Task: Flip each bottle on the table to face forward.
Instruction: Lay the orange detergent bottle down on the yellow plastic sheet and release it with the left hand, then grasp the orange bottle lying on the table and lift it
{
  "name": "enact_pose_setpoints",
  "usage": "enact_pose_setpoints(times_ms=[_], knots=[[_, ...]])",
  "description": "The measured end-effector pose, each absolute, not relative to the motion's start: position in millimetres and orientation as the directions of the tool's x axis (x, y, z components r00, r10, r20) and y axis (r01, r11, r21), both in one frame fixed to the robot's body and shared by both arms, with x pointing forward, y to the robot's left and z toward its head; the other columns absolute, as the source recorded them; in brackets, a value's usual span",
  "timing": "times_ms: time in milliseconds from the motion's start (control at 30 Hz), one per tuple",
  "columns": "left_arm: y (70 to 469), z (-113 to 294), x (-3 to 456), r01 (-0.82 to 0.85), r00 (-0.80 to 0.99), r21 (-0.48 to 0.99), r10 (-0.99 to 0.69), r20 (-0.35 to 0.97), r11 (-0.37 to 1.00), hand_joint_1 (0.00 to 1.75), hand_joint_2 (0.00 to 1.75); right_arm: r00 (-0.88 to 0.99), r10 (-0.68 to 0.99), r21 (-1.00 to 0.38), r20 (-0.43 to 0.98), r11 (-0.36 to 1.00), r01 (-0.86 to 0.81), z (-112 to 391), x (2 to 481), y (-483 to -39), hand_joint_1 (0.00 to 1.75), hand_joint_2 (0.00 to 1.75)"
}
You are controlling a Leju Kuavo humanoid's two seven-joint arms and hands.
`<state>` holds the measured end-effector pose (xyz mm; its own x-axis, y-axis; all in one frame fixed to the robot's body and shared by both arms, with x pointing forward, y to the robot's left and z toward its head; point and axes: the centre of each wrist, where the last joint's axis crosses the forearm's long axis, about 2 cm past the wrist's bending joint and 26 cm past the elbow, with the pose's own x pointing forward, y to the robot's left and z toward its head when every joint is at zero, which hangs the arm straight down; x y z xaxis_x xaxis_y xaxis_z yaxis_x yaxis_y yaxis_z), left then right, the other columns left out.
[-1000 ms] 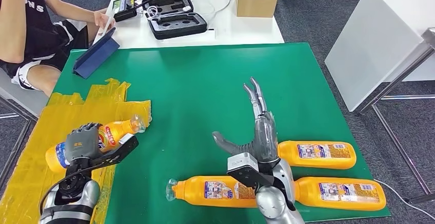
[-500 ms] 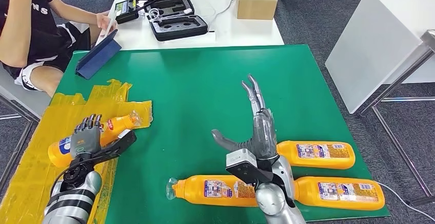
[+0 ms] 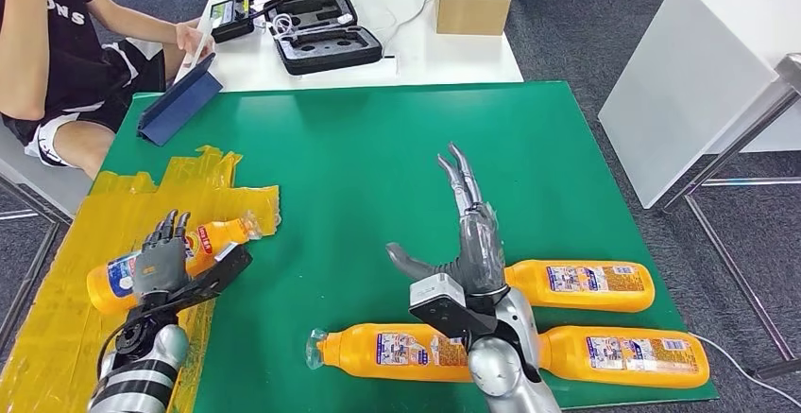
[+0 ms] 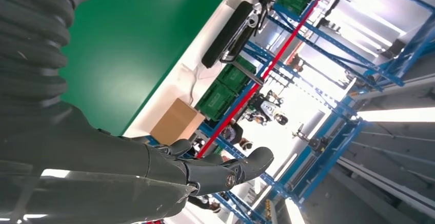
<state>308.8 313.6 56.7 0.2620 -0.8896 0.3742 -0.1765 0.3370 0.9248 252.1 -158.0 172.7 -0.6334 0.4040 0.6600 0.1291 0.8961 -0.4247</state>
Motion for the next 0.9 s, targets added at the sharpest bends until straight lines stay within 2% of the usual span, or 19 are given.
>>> enact_pose_setpoints(times_ms=[133,233,333,533,767,900], knots=[[303,64,295,-0.231,0.157,0.829,-0.821,0.548,0.509,0.0,1.75,-0.617,0.433,-0.459,0.658,0.879,0.127,170,252,-158,0.0,1.75],[293,75,279,-0.226,-0.012,0.684,-0.705,0.709,0.693,0.0,1.75,-0.6,0.459,-0.502,0.655,0.858,0.108,165,249,-159,0.0,1.75],[284,89,258,-0.195,-0.198,0.538,-0.57,0.797,0.82,0.0,1.75,-0.607,0.44,-0.516,0.662,0.855,0.056,159,244,-161,0.0,1.75],[278,114,233,-0.21,-0.349,0.455,-0.501,0.792,0.866,0.0,1.75,-0.607,0.387,-0.504,0.694,0.863,-0.027,150,239,-166,0.0,1.75],[278,129,217,-0.285,-0.395,0.443,-0.525,0.754,0.85,0.0,1.75,-0.58,0.35,-0.503,0.736,0.856,-0.122,141,229,-176,0.0,1.75],[279,132,214,-0.291,-0.412,0.424,-0.512,0.754,0.858,0.0,1.75,-0.575,0.312,-0.523,0.756,0.816,-0.245,131,219,-184,0.0,1.75]])
